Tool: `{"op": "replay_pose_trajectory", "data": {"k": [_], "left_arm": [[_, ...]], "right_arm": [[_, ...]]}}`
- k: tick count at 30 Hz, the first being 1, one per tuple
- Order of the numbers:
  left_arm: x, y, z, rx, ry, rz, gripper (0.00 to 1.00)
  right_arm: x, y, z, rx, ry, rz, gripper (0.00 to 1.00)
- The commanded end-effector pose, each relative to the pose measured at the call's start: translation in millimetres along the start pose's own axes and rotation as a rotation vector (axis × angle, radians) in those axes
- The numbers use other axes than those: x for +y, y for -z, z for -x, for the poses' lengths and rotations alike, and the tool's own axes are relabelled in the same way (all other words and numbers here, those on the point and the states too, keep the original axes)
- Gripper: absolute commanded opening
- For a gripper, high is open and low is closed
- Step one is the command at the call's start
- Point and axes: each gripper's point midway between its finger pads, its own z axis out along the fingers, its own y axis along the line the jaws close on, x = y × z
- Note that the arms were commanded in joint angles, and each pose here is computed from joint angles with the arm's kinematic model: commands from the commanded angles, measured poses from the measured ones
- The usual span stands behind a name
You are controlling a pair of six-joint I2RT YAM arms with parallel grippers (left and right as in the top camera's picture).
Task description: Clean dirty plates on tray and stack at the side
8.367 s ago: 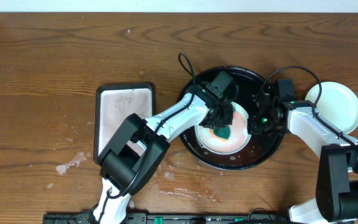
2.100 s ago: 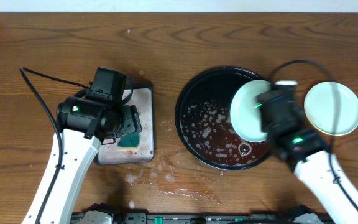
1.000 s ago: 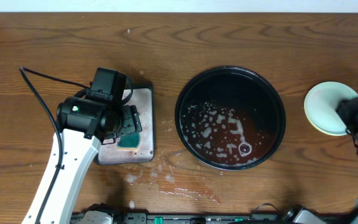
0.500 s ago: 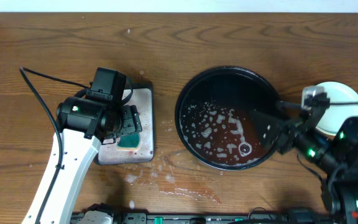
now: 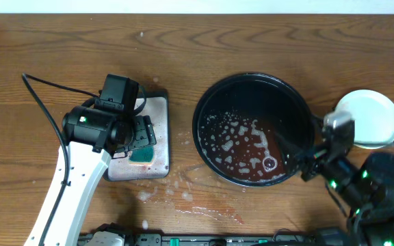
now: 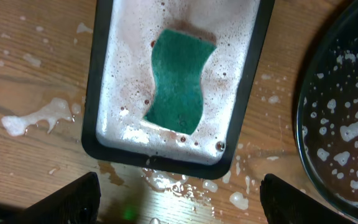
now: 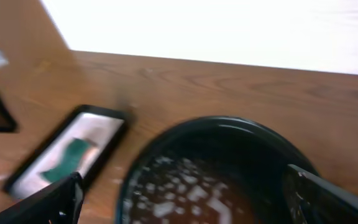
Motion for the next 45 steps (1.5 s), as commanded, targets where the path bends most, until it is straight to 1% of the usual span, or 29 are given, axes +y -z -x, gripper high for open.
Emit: {"op": "replay_pose_trajectory", "data": {"k": [1, 4, 6, 11, 14, 17, 19, 41, 45], "left_arm": [[1.4, 2.4, 2.1, -0.009, -0.002, 0.003, 0.83], [1.4, 2.4, 2.0, -0.008, -0.002, 0.003, 0.83], [1.4, 2.4, 2.1, -0.009, -0.002, 0.003, 0.83], [1.4, 2.4, 2.0, -0.008, -0.002, 0.003, 0.83], [1.4, 2.4, 2.1, -0.009, -0.002, 0.003, 0.83], [1.4, 2.4, 2.0, -0.008, -0.002, 0.003, 0.83], [1.4, 2.4, 2.1, -0.009, -0.002, 0.003, 0.83], [1.4, 2.5, 2.0, -0.009, -0.002, 0.003, 0.83], [4.8, 8.0, -0.5, -0.037, -0.009, 0.001, 0.83]], "right_arm": [[-21.0, 6.4, -36.8, -0.01, 0.056, -0.118, 0.99], [-24.7, 4.9, -67.2, -0.031, 0.062, -0.118, 0.99], [-26.9, 1.7, -79.2, -0.07, 0.074, -0.116, 0.99], [-32.1, -7.4, -98.6, -0.173, 0.105, -0.109, 0.99], [-37.0, -19.1, -107.3, -0.203, 0.114, -0.106, 0.99], [-38.7, -24.2, -104.9, -0.275, 0.136, -0.101, 0.99], [-38.3, -23.3, -102.7, -0.282, 0.139, -0.102, 0.99], [-38.9, -24.5, -106.5, -0.265, 0.133, -0.101, 0.99], [-38.9, -24.5, -106.5, -0.265, 0.133, -0.101, 0.99]]}}
